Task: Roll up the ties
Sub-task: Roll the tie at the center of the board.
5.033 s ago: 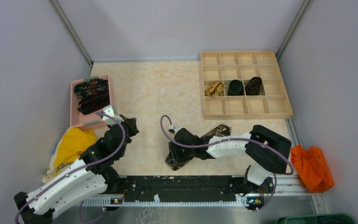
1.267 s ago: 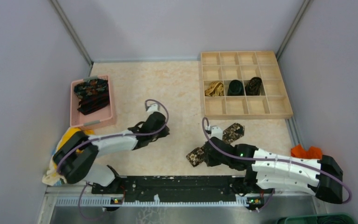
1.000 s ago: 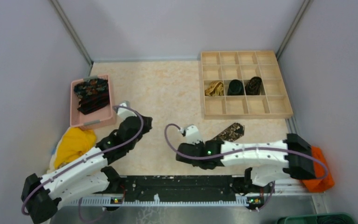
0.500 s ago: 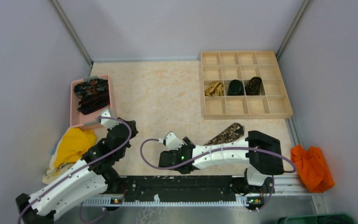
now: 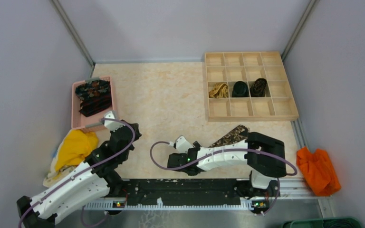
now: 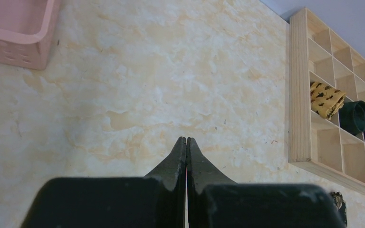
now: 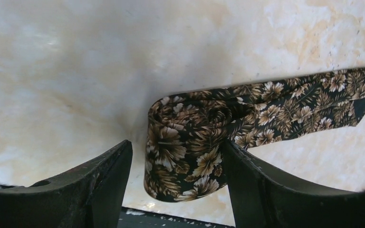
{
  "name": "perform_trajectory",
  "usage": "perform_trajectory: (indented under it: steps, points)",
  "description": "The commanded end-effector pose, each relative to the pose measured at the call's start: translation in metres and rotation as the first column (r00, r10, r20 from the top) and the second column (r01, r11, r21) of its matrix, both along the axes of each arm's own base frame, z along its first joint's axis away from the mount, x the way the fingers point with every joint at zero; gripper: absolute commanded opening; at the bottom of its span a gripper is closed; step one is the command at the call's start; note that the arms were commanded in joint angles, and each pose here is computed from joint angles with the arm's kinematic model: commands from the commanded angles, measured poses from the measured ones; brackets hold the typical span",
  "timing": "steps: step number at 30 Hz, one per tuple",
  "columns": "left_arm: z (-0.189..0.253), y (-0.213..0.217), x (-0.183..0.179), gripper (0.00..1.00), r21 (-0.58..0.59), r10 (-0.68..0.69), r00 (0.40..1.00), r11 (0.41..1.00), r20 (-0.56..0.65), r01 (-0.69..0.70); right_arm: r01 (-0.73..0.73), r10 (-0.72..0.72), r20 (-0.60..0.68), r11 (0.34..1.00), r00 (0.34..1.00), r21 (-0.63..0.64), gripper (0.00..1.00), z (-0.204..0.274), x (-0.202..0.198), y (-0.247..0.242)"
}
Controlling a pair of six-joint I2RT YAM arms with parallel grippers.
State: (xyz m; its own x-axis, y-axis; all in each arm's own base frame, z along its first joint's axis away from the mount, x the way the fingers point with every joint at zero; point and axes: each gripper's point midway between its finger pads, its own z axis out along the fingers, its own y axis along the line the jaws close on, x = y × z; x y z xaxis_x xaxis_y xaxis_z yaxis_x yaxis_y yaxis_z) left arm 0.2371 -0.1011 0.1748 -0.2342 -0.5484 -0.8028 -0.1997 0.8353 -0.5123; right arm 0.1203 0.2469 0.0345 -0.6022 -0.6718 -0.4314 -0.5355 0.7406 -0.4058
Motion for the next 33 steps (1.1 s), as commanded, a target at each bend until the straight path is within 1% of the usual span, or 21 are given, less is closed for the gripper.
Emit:
perform_trajectory:
  steps: [1,7,11,12,18,22,26,29,33]
  points:
    - [-0.006,0.002,0.0,0.0,0.013,0.015,1.0,1.0,-0.01,-0.015,0.067,-0.065,-0.019,0.995,0.998,0.071,0.69,0.002,0.006,-0.008]
    - [-0.006,-0.005,0.003,0.0,0.013,-0.012,1.0,1.0,-0.004,0.012,0.125,-0.123,-0.022,0.99,0.992,0.071,0.69,-0.006,0.015,-0.028]
    - [-0.006,-0.01,0.005,0.0,0.015,-0.028,1.0,1.0,0.002,0.028,0.156,-0.154,-0.024,0.985,0.988,0.08,0.66,-0.011,0.02,-0.031]
    - [-0.006,-0.01,0.006,0.0,0.015,-0.03,1.0,0.999,0.002,0.03,0.169,-0.168,-0.026,0.982,0.985,0.086,0.65,-0.013,0.023,-0.032]
    - [-0.002,-0.013,0.007,0.0,0.013,-0.04,0.999,0.999,0.014,0.04,0.235,-0.229,-0.058,0.963,0.972,0.129,0.48,-0.017,0.032,-0.039]
    - [0.002,-0.012,0.008,0.0,0.018,-0.039,0.999,0.999,0.03,0.038,0.245,-0.23,-0.087,0.936,0.969,0.254,0.38,-0.006,0.037,-0.027]
    - [0.012,-0.009,0.01,0.0,0.033,-0.037,0.998,0.999,0.054,0.035,0.21,-0.152,-0.166,0.877,0.974,0.433,0.32,0.014,0.033,0.009]
    - [0.022,-0.011,0.013,0.0,0.043,-0.043,0.996,0.998,0.085,0.039,0.186,-0.041,-0.258,0.801,0.965,0.569,0.32,0.025,0.019,0.048]
    - [0.031,-0.019,0.018,0.0,0.068,-0.079,0.992,0.995,0.101,0.072,0.209,0.055,-0.356,0.723,0.933,0.659,0.32,0.026,0.004,0.081]
